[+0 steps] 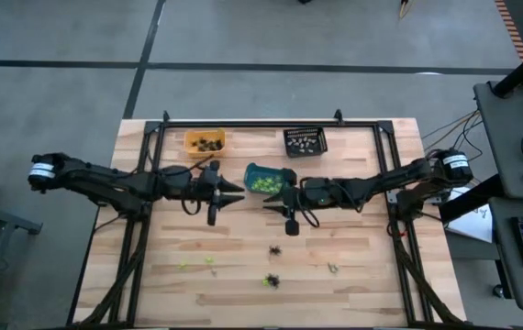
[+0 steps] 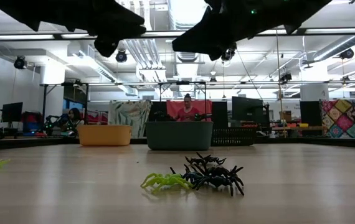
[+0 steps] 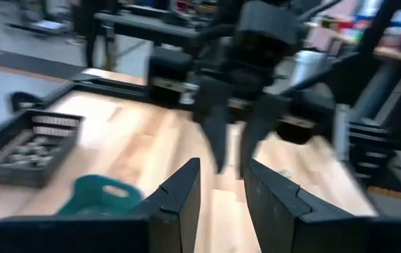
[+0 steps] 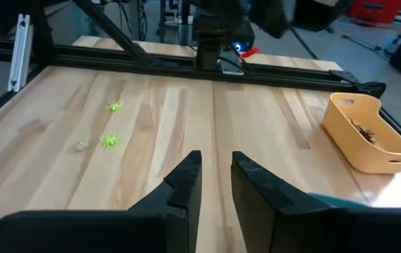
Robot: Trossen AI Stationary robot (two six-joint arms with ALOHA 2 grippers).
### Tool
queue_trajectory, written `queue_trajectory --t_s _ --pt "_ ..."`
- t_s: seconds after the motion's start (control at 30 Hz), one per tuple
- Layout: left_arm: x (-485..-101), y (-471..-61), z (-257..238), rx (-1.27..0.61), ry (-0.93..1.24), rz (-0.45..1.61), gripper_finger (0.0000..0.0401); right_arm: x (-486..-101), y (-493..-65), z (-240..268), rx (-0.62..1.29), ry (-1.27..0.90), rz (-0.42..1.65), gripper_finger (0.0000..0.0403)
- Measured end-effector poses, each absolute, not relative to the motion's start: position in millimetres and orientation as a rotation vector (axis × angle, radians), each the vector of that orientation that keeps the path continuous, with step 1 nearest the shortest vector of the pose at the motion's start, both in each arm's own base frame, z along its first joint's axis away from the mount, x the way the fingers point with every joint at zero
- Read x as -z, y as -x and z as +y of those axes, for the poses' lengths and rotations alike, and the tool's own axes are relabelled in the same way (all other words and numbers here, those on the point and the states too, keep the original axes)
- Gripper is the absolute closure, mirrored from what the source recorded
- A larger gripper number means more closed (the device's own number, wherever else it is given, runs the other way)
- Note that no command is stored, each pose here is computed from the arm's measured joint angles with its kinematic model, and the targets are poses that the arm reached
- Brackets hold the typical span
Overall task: Sort Halloween decoration
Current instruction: Put the black spider toy into the yellow bin
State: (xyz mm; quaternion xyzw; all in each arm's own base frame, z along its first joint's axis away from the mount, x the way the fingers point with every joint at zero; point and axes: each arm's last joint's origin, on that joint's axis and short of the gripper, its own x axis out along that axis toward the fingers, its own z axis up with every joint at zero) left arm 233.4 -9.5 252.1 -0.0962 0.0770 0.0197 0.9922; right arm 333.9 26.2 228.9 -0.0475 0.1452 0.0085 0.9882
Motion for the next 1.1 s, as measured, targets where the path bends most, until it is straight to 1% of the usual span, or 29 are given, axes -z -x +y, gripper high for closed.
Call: queue_trajectory --t_s 0.07,0.47,0.8,1.1 --pt "-251.0 -233.0 -10.6 -0.074 0.172 0.155 0.0308 -227.8 -333.1 29.5 -0.026 0.096 0.294 0.0335" --pt "-241.5 -239.3 -11.1 -0.074 0.116 0.200 0.0308 -226.9 -332.2 34.8 -0.042 0.101 0.297 0.0335" --pt "-244.8 -242.6 -11.6 -0.069 0.122 0.145 0.0308 -227.0 -331.2 43.6 -0.064 0.066 0.297 0.0335" --pt "-244.6 -242.5 -11.5 -0.063 0.023 0.151 0.0308 -226.9 -331.5 41.8 -0.060 0.096 0.296 0.0335"
